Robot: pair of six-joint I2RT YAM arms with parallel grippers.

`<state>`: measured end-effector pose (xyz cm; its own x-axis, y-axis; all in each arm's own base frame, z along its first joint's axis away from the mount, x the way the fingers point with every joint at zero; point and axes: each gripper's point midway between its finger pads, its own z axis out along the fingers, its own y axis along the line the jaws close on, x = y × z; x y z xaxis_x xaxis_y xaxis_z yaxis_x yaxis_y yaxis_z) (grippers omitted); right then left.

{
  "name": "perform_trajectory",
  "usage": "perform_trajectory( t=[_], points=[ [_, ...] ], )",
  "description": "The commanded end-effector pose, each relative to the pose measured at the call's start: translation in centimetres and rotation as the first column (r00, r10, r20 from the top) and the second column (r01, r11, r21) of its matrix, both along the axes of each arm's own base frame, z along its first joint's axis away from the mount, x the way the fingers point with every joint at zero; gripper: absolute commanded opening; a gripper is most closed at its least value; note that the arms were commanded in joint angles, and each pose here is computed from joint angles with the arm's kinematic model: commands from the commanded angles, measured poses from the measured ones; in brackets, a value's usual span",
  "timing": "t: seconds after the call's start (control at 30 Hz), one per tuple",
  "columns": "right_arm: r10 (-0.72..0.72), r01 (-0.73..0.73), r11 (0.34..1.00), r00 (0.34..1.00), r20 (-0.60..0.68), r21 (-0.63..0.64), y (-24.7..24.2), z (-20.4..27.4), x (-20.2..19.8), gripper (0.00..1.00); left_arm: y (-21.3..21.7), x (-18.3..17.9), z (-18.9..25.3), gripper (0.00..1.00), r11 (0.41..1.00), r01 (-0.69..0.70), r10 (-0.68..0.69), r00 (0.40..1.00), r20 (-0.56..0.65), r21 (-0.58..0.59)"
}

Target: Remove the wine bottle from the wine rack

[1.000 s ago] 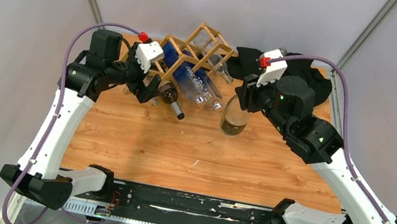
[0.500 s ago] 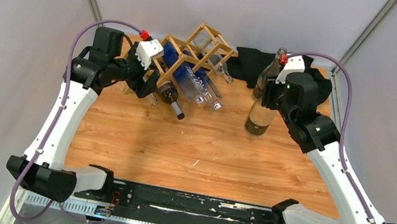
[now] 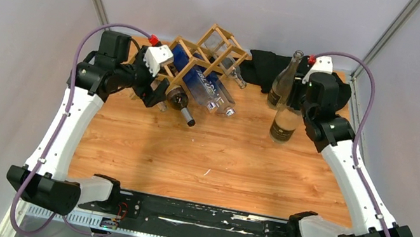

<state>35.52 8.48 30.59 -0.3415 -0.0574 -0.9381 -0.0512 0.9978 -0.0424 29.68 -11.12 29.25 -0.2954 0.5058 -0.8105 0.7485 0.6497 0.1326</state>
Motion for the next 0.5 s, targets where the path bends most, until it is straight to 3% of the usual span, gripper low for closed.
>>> perform_trajectory(
  t=[0.0,0.47],
  points=[
    [-0.093,0.082,0.995,0.976,0.196,0.062,-2.1,5.0,2.7,0.00,0.5,-0.1,0.3,0.96,1.000,-0.012,0.011,1.000,0.010,0.006],
    [-0.221,0.207,0.973,0.964,0.150,0.106,-5.9,2.2,7.8,0.00,0.4,0.2,1.1,1.00,1.000,-0.017,0.018,1.000,0.021,-0.007]
  ],
)
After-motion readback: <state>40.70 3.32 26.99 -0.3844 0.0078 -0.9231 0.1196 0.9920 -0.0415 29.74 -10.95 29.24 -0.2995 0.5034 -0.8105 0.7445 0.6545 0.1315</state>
